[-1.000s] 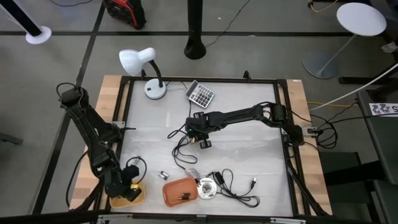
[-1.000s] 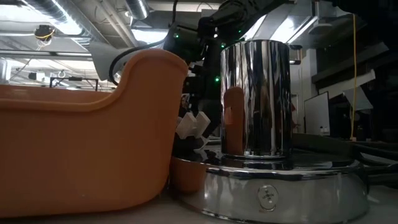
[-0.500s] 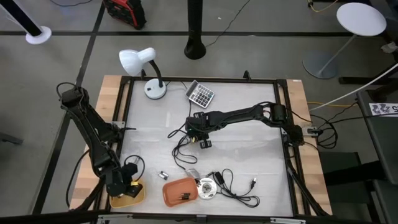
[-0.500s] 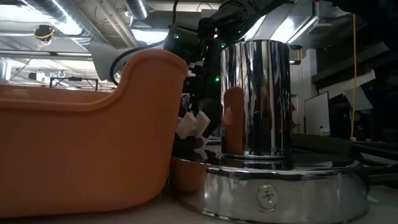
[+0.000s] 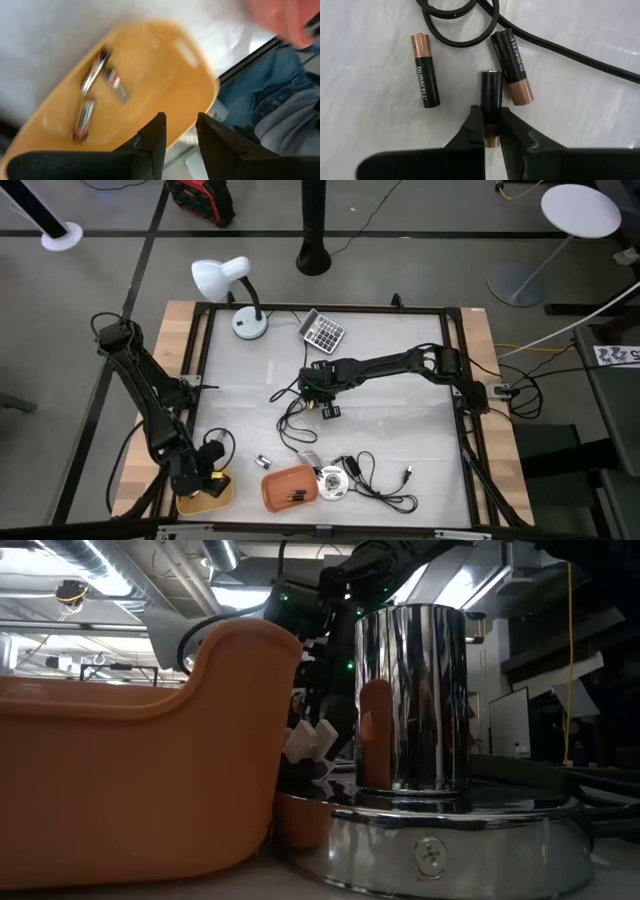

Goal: Sort batteries
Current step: Put the black battery into the orange bin

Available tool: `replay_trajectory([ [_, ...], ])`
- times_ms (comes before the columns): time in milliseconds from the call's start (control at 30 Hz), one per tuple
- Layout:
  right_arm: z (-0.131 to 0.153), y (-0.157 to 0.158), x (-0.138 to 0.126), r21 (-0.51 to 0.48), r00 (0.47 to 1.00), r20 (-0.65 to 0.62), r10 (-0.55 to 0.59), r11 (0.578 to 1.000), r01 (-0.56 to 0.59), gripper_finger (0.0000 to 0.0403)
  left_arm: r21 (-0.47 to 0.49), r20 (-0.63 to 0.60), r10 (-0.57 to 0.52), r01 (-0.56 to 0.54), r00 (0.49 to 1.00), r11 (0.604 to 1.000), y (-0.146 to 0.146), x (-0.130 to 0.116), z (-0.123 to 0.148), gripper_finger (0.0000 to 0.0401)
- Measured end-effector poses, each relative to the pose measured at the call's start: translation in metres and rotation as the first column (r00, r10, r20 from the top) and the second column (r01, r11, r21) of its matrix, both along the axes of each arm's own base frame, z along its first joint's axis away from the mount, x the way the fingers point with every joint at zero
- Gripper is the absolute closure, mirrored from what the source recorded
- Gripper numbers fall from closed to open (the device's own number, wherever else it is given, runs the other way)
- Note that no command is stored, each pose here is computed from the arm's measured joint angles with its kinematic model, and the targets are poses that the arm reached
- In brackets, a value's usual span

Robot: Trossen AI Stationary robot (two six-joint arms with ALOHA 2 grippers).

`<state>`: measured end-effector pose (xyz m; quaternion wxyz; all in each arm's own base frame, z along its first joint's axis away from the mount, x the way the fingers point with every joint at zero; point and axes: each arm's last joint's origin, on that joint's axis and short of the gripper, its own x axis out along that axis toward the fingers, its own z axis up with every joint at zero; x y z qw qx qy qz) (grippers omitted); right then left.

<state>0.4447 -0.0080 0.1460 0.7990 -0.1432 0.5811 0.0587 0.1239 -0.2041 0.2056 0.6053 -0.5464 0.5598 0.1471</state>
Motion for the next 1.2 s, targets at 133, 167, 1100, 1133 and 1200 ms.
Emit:
replay_trajectory([
  [133, 0.0, 0.0, 0.0, 0.0, 1.0, 0.001, 0.0, 1.0, 0.0, 0.0384, 0.063, 0.094, 0.001, -0.007, 0.996, 0.998, 0.002, 0.002, 0.0, 0.0313],
  [167, 0.0, 0.0, 0.0, 0.0, 1.0, 0.0, 0.0, 1.0, 0.0, 0.0382, 0.075, 0.109, -0.002, -0.007, 0.994, 0.997, 0.002, 0.003, 0.0, 0.0315],
  [1100, 0.057, 0.037, 0.011, 0.242, 0.993, -0.003, 0.116, 0.964, -0.112, 0.0384, 0.373, 0.186, 0.139, -0.201, 0.973, 0.906, 0.029, 0.003, -0.008, 0.032],
  [1133, 0.06, 0.042, 0.011, 0.242, 0.992, 0.006, 0.125, 0.962, -0.123, 0.0384, 0.384, 0.171, 0.161, -0.217, 0.972, 0.898, 0.032, 0.002, -0.009, 0.032],
  [1200, 0.064, 0.051, 0.012, 0.246, 0.989, 0.022, 0.148, 0.958, -0.148, 0.0384, 0.411, 0.143, 0.196, -0.238, 0.97, 0.88, 0.037, 0.001, -0.01, 0.032],
])
